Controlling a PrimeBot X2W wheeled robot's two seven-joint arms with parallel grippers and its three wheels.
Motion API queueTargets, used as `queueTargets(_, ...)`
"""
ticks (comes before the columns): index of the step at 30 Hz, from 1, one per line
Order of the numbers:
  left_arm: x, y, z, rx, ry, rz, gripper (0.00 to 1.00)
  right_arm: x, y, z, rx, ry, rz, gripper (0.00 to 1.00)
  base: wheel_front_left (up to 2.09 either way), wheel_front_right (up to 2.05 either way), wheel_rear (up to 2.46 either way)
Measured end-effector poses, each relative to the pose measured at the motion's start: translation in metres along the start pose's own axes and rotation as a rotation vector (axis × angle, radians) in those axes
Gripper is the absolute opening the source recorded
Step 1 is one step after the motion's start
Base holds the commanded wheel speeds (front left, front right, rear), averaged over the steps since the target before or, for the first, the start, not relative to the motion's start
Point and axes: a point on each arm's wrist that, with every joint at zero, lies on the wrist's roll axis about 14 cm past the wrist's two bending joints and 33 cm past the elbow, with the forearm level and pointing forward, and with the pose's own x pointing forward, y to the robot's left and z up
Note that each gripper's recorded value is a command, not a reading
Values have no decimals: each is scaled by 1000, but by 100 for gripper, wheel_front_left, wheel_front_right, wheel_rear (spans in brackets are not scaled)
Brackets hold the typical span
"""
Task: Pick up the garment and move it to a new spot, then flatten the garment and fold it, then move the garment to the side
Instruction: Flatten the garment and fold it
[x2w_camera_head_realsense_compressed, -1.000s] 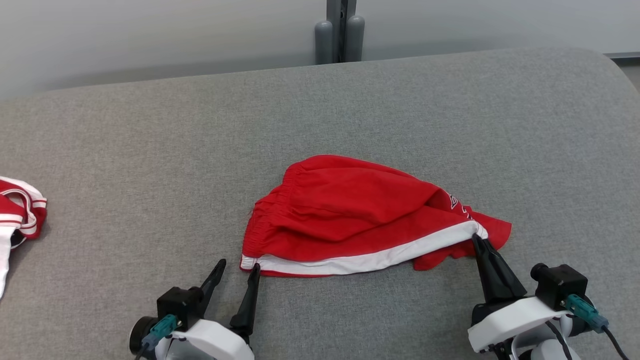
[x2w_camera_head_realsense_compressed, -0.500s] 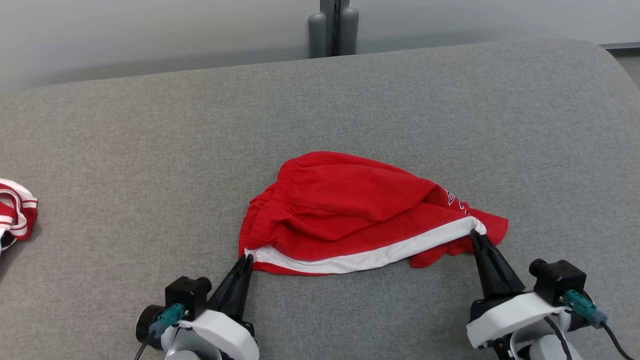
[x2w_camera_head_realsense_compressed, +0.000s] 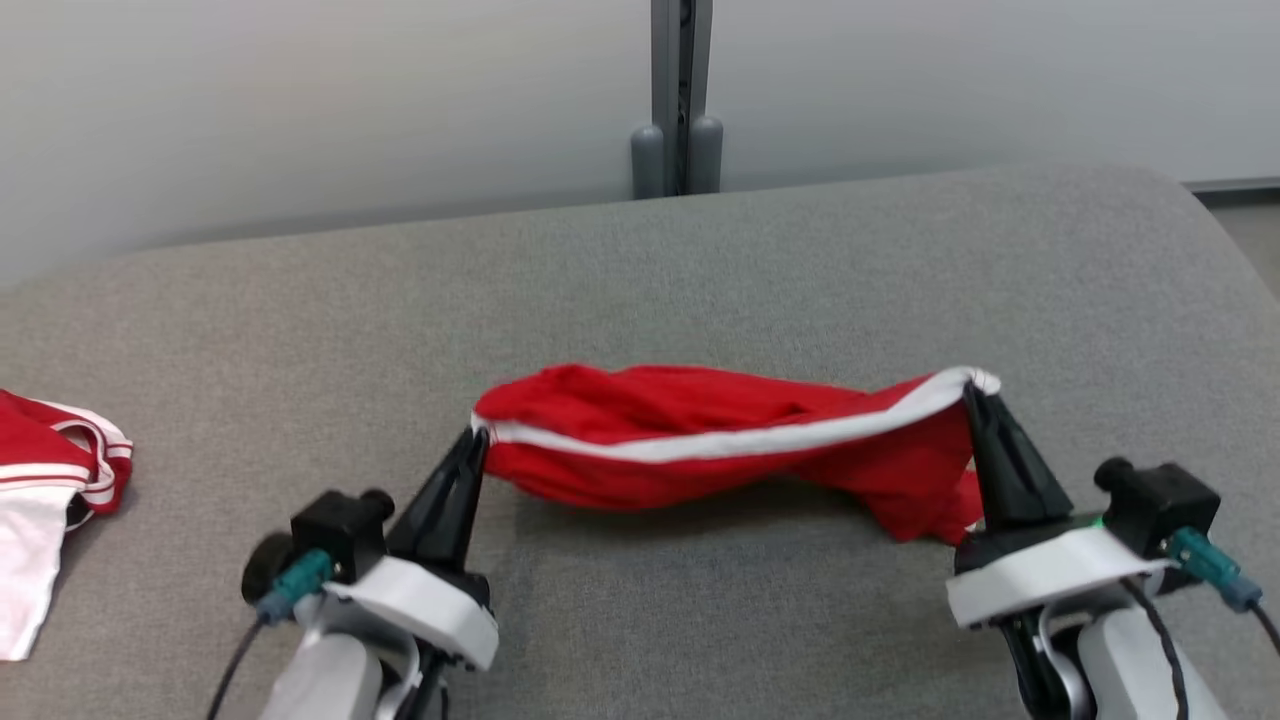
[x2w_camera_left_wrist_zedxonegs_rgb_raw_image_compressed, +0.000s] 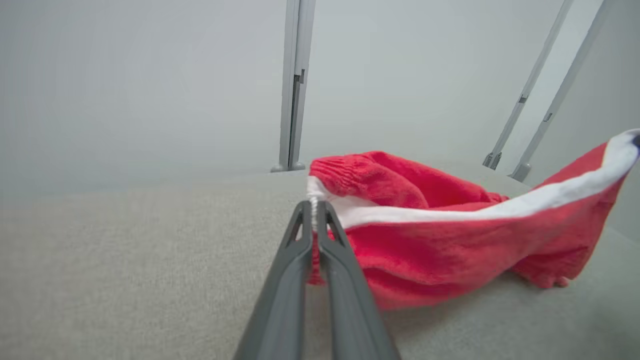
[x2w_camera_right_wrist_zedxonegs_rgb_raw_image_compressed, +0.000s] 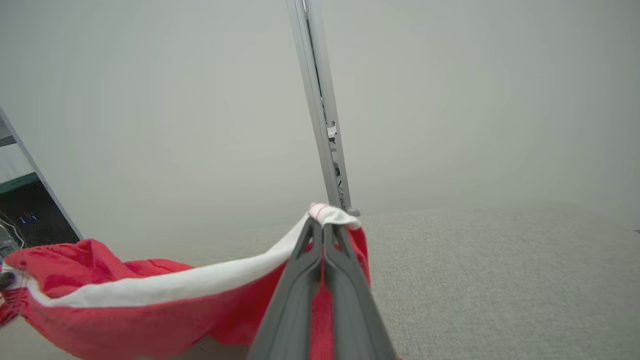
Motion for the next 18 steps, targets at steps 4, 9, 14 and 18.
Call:
queueTargets(4, 11, 4, 55, 113, -123, -44, 0, 16, 13, 47, -36, -124, 62, 0, 0, 0, 0)
queueTargets(9, 26, 16, 138, 253, -288, -59, 0, 39, 27, 105, -67, -268, 126, 0, 0, 0, 0)
queueTargets(14, 43, 24, 184, 358, -330, -66, 0, 62, 38, 152, -109, -371, 177, 0, 0, 0, 0)
queueTargets(18, 62, 31, 211, 398, -347, -60, 0, 85, 42, 171, -131, -404, 196, 0, 0, 0, 0)
